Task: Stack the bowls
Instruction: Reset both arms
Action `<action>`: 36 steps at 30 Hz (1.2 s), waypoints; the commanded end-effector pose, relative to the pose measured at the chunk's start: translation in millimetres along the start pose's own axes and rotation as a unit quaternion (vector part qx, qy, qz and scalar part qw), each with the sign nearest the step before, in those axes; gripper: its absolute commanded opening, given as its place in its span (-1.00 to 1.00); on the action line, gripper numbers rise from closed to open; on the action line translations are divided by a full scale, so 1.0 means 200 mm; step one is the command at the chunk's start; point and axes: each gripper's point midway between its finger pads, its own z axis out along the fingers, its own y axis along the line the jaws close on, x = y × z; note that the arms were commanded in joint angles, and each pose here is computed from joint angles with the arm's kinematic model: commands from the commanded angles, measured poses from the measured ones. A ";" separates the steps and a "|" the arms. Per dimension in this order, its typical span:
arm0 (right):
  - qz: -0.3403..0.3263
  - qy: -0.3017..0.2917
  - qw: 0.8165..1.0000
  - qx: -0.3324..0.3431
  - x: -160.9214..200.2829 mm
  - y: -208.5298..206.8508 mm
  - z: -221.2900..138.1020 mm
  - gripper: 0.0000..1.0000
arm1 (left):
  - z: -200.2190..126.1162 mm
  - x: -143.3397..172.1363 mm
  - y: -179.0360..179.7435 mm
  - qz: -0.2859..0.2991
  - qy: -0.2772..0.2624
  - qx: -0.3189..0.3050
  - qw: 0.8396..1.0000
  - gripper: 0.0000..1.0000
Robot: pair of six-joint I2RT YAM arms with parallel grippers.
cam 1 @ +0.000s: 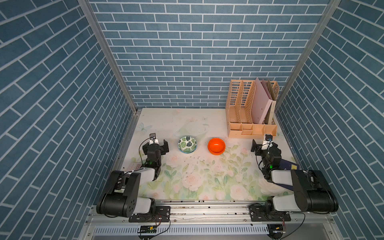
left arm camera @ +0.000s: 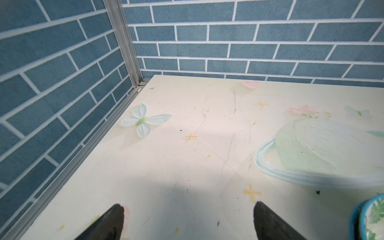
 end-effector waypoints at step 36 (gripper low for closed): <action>-0.020 -0.041 0.999 -0.019 -0.04 0.04 0.00 0.99 | -0.06 -0.10 0.01 0.004 -0.112 0.046 0.993 0.99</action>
